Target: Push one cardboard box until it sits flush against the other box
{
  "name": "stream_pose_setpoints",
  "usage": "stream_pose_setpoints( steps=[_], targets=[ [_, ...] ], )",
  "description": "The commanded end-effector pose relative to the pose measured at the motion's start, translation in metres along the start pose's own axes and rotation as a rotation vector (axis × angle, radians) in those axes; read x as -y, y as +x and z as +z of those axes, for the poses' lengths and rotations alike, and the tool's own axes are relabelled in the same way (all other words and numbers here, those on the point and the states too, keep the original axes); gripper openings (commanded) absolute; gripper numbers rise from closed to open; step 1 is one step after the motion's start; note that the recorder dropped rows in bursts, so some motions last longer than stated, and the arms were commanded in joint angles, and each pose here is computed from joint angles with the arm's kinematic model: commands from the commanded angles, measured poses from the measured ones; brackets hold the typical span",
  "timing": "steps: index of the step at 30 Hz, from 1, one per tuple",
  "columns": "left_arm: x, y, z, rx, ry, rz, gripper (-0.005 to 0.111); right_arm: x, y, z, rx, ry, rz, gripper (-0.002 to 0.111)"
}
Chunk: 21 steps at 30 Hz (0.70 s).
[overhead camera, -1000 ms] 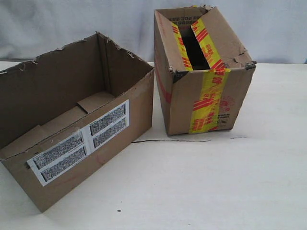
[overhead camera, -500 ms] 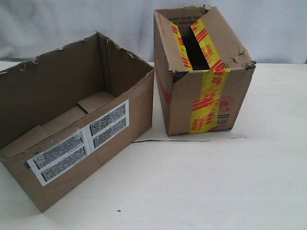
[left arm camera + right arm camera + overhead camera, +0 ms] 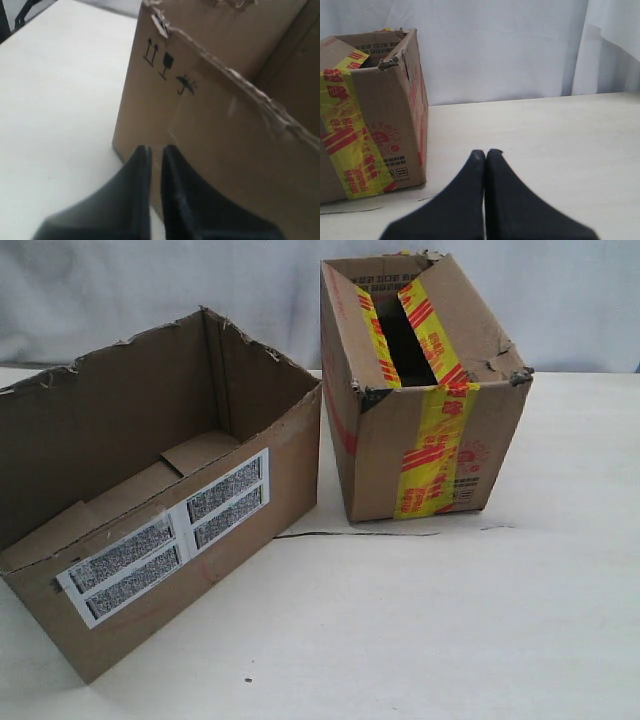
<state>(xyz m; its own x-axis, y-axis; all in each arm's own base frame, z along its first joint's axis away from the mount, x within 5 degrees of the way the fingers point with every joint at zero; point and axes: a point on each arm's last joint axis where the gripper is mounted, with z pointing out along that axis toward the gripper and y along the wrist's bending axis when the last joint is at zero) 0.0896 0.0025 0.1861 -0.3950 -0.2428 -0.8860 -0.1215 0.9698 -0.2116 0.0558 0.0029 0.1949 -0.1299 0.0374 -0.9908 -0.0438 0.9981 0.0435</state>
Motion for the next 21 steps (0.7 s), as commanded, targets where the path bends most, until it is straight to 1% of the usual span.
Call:
stream_pose_setpoints(
  steps=[1, 7, 11, 15, 21],
  targets=[
    [0.006, -0.002, 0.012, -0.067, 0.033, 0.029, 0.000, 0.000, 0.001, 0.000, 0.002, -0.002, -0.012, 0.000],
    [0.023, 0.007, 0.024, -0.160, 0.159, 0.128, 0.000, 0.000, 0.001, 0.000, 0.002, -0.002, -0.012, 0.000],
    [0.034, 0.008, 0.027, -0.142, 0.228, 0.154, 0.000, 0.000, 0.001, 0.000, 0.002, -0.002, -0.012, 0.000],
    [0.040, 0.007, 0.029, -0.124, 0.266, 0.163, 0.000, 0.000, 0.001, 0.000, 0.002, -0.002, -0.012, 0.000],
    [0.051, 0.015, 0.036, -0.173, 0.314, 0.176, 0.000, 0.000, 0.001, 0.000, 0.002, -0.002, -0.012, 0.000]
  ],
)
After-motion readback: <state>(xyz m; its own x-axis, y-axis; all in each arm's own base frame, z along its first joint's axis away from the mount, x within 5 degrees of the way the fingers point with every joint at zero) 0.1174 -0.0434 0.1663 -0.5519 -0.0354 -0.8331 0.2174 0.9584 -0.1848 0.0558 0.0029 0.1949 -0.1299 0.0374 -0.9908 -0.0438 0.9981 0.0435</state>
